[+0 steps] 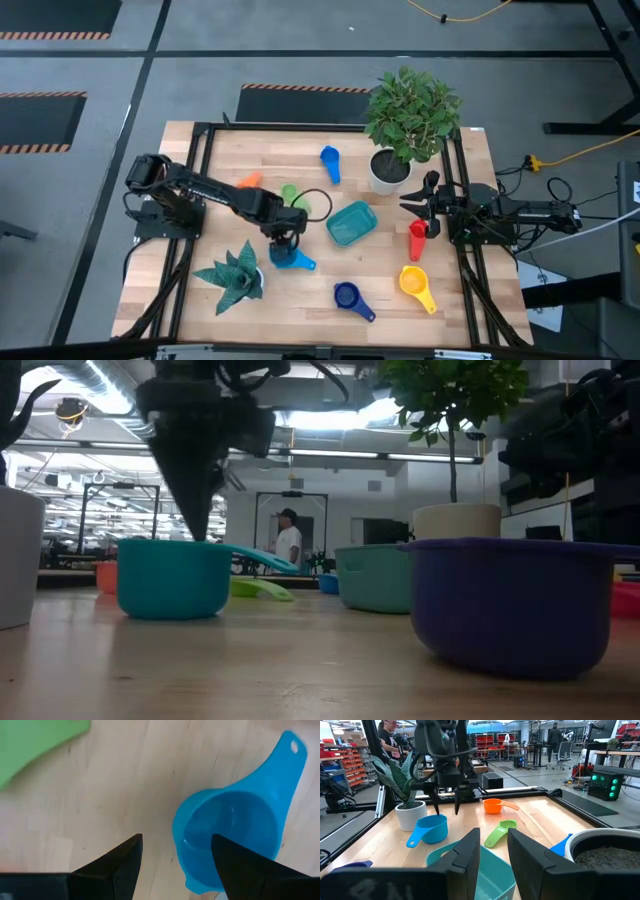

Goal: Nest measuring cups in basket
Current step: Adjust the light blue measuring cup on the table

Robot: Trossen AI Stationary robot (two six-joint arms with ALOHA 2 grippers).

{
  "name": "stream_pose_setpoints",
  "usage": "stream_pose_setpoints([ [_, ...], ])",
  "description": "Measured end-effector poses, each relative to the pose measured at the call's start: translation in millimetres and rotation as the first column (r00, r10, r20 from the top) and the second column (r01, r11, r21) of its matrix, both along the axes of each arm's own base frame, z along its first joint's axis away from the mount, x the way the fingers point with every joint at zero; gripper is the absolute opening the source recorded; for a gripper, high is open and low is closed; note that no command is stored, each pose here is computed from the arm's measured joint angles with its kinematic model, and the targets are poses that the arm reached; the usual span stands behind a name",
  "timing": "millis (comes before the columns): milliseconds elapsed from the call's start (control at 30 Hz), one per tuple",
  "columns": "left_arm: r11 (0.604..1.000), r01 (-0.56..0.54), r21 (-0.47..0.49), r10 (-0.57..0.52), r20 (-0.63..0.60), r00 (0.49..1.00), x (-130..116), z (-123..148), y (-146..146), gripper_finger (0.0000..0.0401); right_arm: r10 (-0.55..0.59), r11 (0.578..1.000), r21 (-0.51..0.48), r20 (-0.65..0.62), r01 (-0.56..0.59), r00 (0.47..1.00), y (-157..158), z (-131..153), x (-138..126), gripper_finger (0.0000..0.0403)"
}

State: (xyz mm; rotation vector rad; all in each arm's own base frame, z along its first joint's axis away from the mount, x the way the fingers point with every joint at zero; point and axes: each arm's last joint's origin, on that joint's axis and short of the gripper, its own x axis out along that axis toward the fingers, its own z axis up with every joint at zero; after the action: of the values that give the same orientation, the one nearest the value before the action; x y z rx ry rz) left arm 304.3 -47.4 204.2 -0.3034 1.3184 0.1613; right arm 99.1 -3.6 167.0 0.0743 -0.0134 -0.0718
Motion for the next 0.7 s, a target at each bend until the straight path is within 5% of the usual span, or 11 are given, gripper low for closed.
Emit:
stream_pose_setpoints([
  [700,0.999,0.037,0.005,-0.037,-0.064,0.997,6.3,-37.5,-13.0,0.0230,0.000,1.000,0.000,-0.004,0.000,1.000,0.0,-0.4,0.3,0.0104],
])
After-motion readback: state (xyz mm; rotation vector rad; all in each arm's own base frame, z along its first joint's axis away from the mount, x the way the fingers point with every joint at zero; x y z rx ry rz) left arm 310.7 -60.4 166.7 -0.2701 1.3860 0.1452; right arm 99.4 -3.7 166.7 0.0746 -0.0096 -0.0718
